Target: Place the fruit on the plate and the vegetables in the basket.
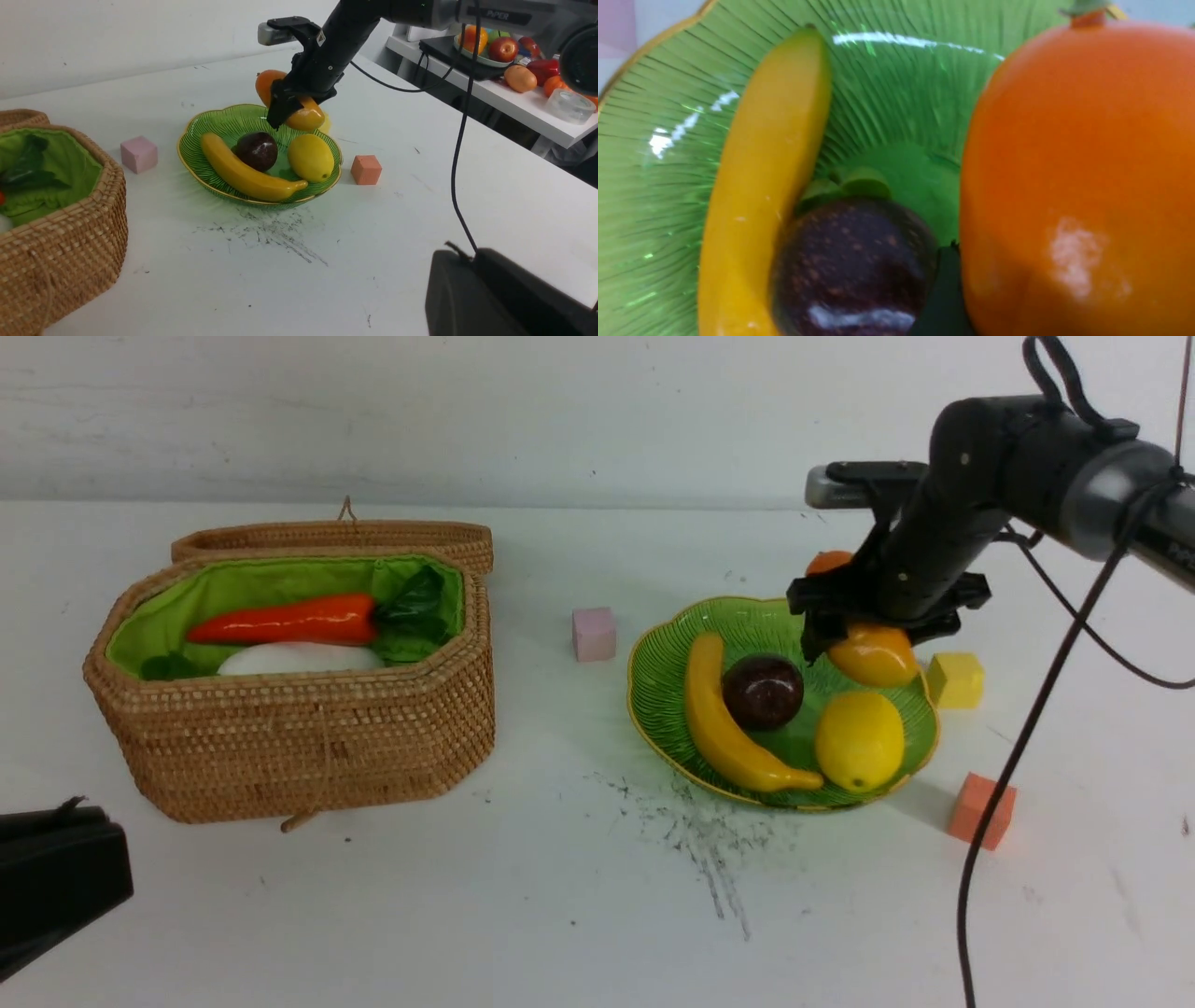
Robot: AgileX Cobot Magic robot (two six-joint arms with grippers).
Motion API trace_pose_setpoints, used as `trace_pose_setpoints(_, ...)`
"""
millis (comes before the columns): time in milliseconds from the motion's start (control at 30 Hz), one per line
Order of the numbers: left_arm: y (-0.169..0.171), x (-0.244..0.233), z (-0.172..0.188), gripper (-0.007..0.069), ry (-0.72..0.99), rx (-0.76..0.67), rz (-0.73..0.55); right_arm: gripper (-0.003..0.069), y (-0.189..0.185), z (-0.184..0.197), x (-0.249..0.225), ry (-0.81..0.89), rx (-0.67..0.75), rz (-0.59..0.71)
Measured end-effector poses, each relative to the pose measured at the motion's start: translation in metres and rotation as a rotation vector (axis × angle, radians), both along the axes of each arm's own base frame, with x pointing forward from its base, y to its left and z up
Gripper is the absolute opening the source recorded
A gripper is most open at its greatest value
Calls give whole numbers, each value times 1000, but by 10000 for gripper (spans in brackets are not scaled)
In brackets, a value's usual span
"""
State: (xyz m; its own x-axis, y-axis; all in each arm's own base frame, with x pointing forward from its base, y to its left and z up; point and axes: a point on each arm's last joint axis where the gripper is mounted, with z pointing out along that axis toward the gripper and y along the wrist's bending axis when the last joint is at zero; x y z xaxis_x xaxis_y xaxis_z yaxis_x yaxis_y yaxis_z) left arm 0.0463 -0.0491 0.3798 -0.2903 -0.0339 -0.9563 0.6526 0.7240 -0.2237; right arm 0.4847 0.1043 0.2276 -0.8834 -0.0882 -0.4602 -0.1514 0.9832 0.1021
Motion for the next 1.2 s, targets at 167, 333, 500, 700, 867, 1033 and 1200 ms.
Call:
trace_pose_setpoints(167, 0, 0, 0, 39, -2, 8, 3, 668, 2, 3, 1, -31, -3, 7)
trace_pose_setpoints(333, 0, 0, -1, 39, 1, 16, 3, 665, 0, 14, -5, -20, -8, 11)
trace_pose_setpoints(500, 1, 1, -1, 39, -6, 25, 8, 572, -5, 47, -20, -23, -36, 18)
trace_pose_setpoints(700, 3, 2, -1, -3, -32, 55, 26, 298, -17, 125, -72, -18, -55, 25)
trace_pose_setpoints(867, 13, -10, -12, -13, -78, 11, 34, 71, -27, 167, -125, -77, -38, 25)
trace_pose_setpoints(1033, 21, -19, -41, -13, -122, -73, 52, -16, -38, 174, -193, -46, 1, -3)
trace_pose_setpoints(1200, 20, -15, -81, -13, -147, -115, 70, -13, -48, 152, -278, 20, 35, -29)
